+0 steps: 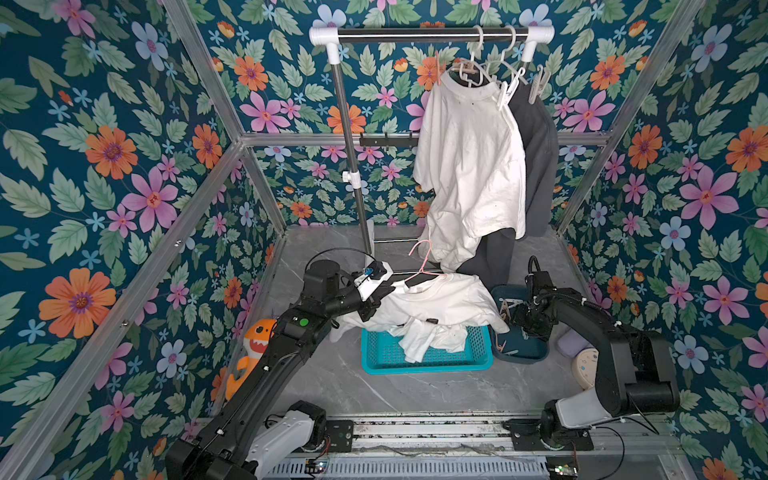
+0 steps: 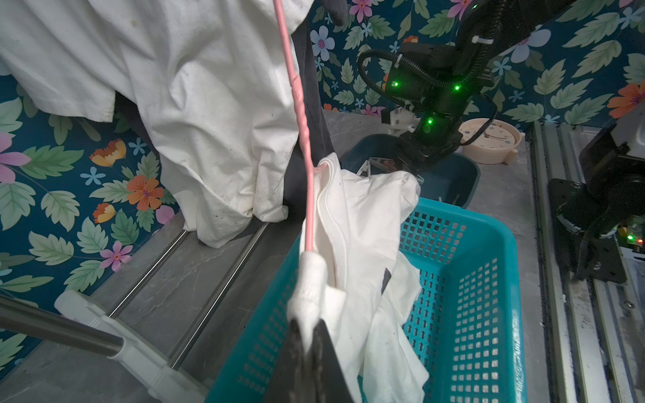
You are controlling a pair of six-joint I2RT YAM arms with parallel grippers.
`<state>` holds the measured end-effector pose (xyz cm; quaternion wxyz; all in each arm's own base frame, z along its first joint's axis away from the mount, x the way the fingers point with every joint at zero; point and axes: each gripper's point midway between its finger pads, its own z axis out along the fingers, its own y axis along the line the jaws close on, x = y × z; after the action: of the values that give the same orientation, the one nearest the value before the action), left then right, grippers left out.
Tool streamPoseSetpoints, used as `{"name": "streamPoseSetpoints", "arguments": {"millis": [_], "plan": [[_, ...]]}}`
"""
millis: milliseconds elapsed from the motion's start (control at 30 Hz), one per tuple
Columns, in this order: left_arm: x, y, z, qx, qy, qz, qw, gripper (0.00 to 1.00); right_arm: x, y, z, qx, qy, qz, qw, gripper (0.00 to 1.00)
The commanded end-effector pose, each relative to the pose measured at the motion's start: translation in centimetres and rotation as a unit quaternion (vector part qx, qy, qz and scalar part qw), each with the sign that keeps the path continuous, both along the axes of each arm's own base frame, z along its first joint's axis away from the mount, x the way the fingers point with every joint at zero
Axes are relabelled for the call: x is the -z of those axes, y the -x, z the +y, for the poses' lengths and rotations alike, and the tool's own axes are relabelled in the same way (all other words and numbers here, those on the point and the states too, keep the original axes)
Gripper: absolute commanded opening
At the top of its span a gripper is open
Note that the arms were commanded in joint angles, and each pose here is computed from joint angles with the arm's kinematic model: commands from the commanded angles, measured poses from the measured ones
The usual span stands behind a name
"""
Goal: Use clothespins to secure the t-shirt on both sides of the hanger
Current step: Pick up the clothespin from the storage box.
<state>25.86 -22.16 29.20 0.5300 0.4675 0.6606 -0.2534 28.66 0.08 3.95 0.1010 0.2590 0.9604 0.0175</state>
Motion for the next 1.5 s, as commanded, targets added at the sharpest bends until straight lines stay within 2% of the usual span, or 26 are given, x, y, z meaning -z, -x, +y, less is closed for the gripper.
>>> {"name": "streamPoseSetpoints", "arguments": {"millis": [0, 500, 833, 933, 1067, 1200, 1267, 1367, 1467], "plan": [[-1.0, -0.1, -0.1, 0.003, 0.009, -0.023, 1.0, 0.0, 0.1, -0.2, -0.7, -0.006, 0.014, 0.006, 1.0, 0.69], [-0.7, -0.4, -0.1, -0.001, 0.006, -0.019, 1.0, 0.0, 1.0, -0.3, -0.7, -0.031, 0.013, 0.036, 0.999, 0.65], [-0.5, -0.6, -0.1, -0.004, 0.003, -0.02, 1.0, 0.0, 1.6, -0.2, 1.3, -0.051, -0.042, 0.035, 0.997, 0.49], [-0.7, -0.6, -0.1, -0.004, 0.005, -0.02, 1.0, 0.0, 1.7, 0.1, 0.4, -0.036, -0.016, 0.048, 0.998, 0.5], [-0.7, -0.6, -0.1, -0.005, 0.005, -0.021, 1.0, 0.0, 1.3, 0.2, -0.9, -0.023, 0.019, 0.048, 0.998, 0.58], [-0.6, -0.6, -0.1, -0.003, 0.005, -0.018, 1.0, 0.0, 1.2, -0.4, -1.0, -0.026, 0.022, 0.046, 0.998, 0.64], [-0.7, -0.7, -0.1, -0.004, 0.006, -0.019, 1.0, 0.0, 1.3, -0.8, -0.9, -0.029, 0.019, 0.047, 0.998, 0.64], [-0.7, -0.7, -0.1, -0.005, 0.005, -0.019, 1.0, 0.0, 1.7, -1.2, -0.7, -0.031, 0.013, 0.05, 0.998, 0.56], [-0.6, -0.7, 0.0, -0.007, 0.004, -0.019, 1.0, 0.0, 2.4, -1.1, -0.5, -0.032, 0.007, 0.057, 0.998, 0.54]]}}
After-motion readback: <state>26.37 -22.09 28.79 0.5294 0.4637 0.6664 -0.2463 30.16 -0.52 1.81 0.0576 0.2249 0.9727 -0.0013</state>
